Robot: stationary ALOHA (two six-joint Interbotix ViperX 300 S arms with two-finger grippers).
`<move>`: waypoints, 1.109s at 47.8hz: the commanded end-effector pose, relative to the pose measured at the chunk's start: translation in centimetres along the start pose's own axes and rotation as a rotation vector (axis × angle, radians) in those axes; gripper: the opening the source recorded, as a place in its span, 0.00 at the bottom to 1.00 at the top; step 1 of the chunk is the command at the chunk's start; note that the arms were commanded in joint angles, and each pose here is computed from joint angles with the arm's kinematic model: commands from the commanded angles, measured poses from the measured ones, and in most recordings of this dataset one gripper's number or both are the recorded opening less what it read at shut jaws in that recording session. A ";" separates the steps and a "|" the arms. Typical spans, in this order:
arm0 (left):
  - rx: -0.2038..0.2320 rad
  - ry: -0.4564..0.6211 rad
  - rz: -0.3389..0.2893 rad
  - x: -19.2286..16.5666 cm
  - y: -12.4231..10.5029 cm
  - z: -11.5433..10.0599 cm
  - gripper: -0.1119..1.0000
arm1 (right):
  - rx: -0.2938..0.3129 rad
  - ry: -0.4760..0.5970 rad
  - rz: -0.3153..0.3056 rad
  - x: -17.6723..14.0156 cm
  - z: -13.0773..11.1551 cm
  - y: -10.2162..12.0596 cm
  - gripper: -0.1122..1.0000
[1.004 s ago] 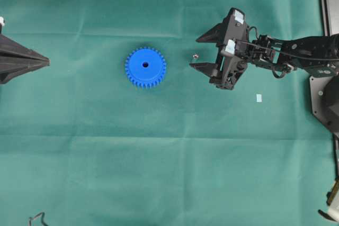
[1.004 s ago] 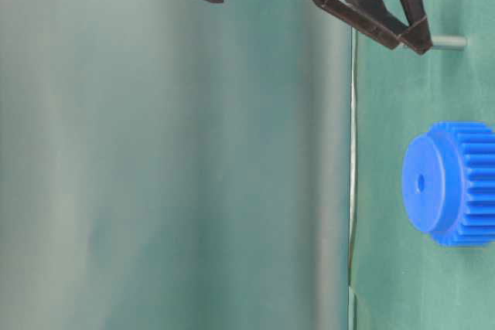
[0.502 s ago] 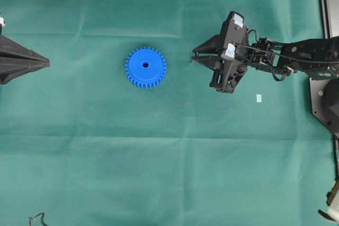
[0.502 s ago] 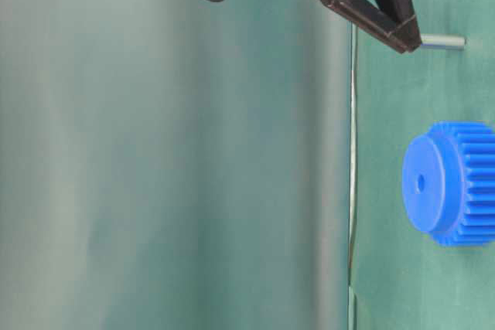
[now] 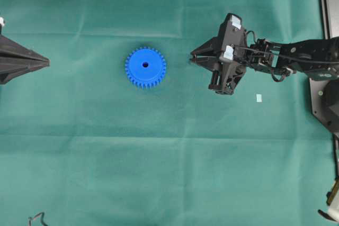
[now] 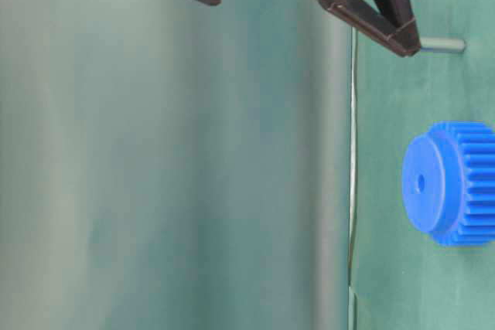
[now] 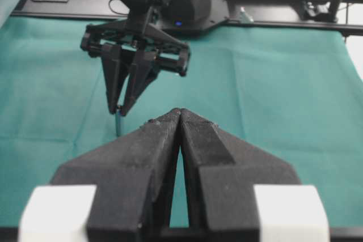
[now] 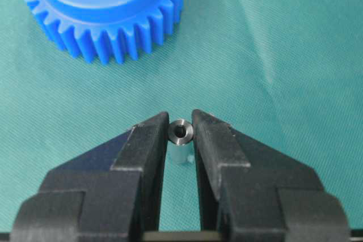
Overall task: Insert the shaft into the center hole of the gear.
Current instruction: 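Lower the right gripper and close it on the silver shaft, then lift the shaft and carry it left over the blue gear's hole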
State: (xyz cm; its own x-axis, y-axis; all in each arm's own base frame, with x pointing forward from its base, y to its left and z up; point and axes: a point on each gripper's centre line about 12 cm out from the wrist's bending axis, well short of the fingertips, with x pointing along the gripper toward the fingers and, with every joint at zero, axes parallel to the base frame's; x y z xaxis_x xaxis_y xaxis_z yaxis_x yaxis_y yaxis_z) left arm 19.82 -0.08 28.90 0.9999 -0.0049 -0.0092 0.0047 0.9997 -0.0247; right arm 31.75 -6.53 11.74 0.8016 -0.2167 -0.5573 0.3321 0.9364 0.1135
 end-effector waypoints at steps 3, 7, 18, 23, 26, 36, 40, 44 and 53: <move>0.003 -0.025 -0.001 0.2 0.0 1.0 0.10 | 0.012 -0.035 0.023 -1.4 3.3 0.6 0.25; 0.003 -0.025 -0.001 0.2 0.0 1.0 0.10 | 0.015 -0.023 0.037 -2.2 4.5 0.9 0.25; 0.002 -0.026 -0.001 0.2 0.0 1.0 0.10 | 0.015 -0.015 0.069 -4.4 7.4 1.7 0.25; 0.002 -0.025 -0.001 0.2 0.0 1.0 0.10 | 0.012 -0.017 0.078 -5.1 8.4 1.9 0.25; 0.002 -0.025 -0.001 0.2 0.0 1.0 0.10 | 0.011 -0.020 0.082 -5.4 8.7 2.0 0.25; 0.002 -0.025 -0.001 0.2 0.0 1.0 0.10 | 0.013 -0.019 0.082 -5.1 9.0 2.1 0.25; 0.002 -0.025 -0.001 0.2 0.0 1.0 0.10 | 0.014 -0.019 0.082 -4.8 9.3 2.2 0.25; 0.002 -0.026 -0.001 0.2 0.0 1.0 0.10 | 0.015 -0.023 0.085 -4.3 9.7 2.4 0.25; 0.002 -0.020 -0.001 0.3 0.0 0.9 0.10 | -0.003 -0.017 0.100 -1.6 11.4 3.6 0.25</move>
State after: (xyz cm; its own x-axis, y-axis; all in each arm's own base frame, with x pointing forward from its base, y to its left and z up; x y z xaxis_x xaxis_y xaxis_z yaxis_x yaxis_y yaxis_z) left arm 19.85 -0.09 28.87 0.9999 -0.0052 -0.0108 0.0049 0.9997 -0.0232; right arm 35.41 -6.08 21.00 0.8154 -0.1324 -0.5636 0.2676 0.9495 0.1641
